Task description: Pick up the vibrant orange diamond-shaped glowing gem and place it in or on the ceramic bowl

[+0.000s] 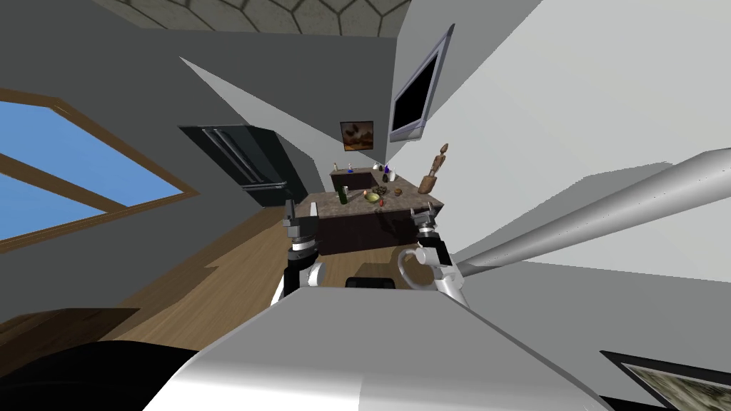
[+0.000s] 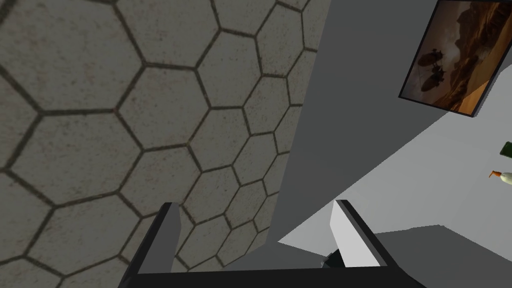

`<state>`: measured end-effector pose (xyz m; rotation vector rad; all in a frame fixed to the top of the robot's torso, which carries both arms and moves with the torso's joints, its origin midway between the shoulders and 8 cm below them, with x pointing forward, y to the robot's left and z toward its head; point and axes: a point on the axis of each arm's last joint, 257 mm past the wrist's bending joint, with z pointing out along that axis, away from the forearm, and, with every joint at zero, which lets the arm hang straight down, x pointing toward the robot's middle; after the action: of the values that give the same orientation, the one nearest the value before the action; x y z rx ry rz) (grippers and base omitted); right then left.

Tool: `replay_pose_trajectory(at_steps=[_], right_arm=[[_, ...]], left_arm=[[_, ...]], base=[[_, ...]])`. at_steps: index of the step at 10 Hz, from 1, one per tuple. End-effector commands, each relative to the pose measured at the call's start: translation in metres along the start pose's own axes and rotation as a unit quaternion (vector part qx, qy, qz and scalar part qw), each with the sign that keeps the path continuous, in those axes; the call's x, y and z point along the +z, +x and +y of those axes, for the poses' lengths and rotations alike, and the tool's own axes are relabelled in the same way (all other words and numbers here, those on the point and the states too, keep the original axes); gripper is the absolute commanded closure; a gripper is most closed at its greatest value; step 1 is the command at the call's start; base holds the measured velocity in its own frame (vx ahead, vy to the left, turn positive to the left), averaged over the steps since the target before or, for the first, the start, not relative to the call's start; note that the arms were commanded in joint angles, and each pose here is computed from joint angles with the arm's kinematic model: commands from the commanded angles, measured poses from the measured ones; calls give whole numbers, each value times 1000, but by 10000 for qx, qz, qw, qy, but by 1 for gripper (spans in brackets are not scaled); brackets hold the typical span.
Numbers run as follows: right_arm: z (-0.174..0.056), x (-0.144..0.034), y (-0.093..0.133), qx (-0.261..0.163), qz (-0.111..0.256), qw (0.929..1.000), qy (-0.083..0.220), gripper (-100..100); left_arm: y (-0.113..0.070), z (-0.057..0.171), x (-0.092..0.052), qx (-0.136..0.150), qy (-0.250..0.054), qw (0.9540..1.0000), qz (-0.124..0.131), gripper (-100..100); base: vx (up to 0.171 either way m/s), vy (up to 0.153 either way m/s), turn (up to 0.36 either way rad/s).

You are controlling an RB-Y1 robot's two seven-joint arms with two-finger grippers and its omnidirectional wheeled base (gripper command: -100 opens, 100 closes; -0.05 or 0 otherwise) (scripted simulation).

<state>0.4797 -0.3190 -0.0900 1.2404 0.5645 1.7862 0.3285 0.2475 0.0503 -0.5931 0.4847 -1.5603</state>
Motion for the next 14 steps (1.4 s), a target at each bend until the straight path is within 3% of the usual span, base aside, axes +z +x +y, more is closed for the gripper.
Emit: replay_pose_trajectory(at_steps=[1,4,5,6,7,8,10,11,12,13,14], right_arm=[[-14,5,-11,185,-135,9996,137,-100],[-36,25,-31,889,-437,9943,398,-100],[-43,23,-37,887,-505,9937,466,-100],[-55,34,-45,1247,-651,9883,587,-100],[-59,32,-49,1243,-699,9878,630,-100],[-67,43,-52,1603,-815,9810,729,-100],[-75,40,-59,1598,-897,9798,796,-100],[-87,51,-63,1951,-1038,9709,921,-100],[-92,48,-68,1945,-1096,9700,963,-100],[-101,57,-70,2284,-1223,9599,1073,-100],[-109,55,-75,2283,-1298,9582,1132,-100]], left_arm=[[0,0,0,0,0,10000,0,0],[0,0,0,0,0,10000,0,0],[0,0,0,0,0,10000,0,0],[0,0,0,0,0,10000,0,0],[0,0,0,0,0,10000,0,0],[0,0,0,0,0,10000,0,0],[0,0,0,0,0,10000,0,0],[0,0,0,1,-1,10000,0,0],[0,0,0,0,0,10000,0,0],[0,0,0,0,-1,10000,0,0],[0,0,0,0,0,10000,0,0]], base=[[-79,26,4],[-80,36,12],[-68,23,9],[-77,45,15],[-60,37,6],[-47,31,8],[-35,18,3],[-39,25,10],[-35,30,6],[-30,34,4],[-29,25,6]])
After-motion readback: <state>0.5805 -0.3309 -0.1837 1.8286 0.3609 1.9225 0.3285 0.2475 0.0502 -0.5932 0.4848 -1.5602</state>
